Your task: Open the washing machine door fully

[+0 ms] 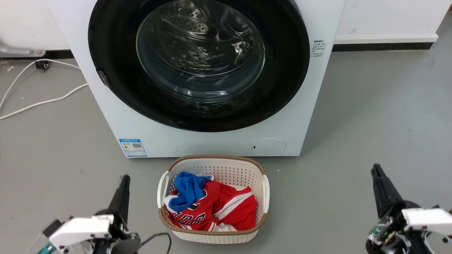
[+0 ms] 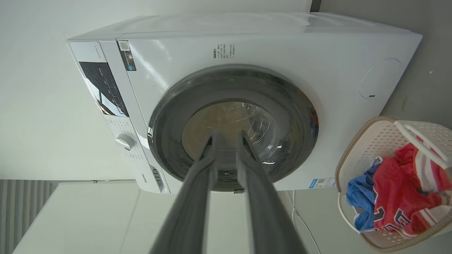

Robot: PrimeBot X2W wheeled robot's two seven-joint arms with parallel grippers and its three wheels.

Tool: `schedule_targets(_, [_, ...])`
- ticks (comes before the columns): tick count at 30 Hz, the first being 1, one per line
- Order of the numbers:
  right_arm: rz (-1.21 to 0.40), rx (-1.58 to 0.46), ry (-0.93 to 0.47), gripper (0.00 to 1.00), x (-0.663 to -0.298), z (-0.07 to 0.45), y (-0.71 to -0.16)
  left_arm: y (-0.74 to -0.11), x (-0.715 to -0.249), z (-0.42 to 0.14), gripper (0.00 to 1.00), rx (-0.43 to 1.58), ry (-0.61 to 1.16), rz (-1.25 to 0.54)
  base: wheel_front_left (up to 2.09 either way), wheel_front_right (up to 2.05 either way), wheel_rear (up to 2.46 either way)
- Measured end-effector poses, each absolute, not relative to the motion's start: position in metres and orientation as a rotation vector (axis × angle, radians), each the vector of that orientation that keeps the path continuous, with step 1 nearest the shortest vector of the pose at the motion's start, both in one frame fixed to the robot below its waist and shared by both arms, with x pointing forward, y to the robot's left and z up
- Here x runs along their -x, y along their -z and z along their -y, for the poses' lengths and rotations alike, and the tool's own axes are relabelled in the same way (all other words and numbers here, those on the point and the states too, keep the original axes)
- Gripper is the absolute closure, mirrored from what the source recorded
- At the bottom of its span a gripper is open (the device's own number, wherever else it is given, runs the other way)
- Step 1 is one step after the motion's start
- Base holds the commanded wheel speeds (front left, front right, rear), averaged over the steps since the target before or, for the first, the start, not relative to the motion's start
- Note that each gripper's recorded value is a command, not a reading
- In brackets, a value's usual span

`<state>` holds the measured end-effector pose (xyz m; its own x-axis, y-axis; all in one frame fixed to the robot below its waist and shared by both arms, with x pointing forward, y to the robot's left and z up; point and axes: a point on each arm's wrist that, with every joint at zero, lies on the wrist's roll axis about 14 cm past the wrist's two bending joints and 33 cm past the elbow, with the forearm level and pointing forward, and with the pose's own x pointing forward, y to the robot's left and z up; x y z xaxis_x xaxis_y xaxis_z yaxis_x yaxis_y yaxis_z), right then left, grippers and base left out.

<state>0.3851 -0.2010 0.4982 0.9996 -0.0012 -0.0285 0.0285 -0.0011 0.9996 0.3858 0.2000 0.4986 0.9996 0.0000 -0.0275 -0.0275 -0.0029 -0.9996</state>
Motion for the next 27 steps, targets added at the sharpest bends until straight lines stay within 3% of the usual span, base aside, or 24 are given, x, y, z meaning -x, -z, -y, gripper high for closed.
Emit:
schedule_targets(13, [-0.036, -1.508, 0.055, 0.0, -0.377, 0.196, -0.488, -0.49, -0.381, -0.186, 0.0, 1.533, -0.031, -0.052, 0.0, 0.0, 0.0])
schedule_targets(27, [-0.007, -1.138, 0.002, 0.0, -0.381, 0.188, -0.506, -0.517, -0.388, -0.185, 0.0, 1.191, 0.022, 0.019, 0.0, 0.0, 0.0])
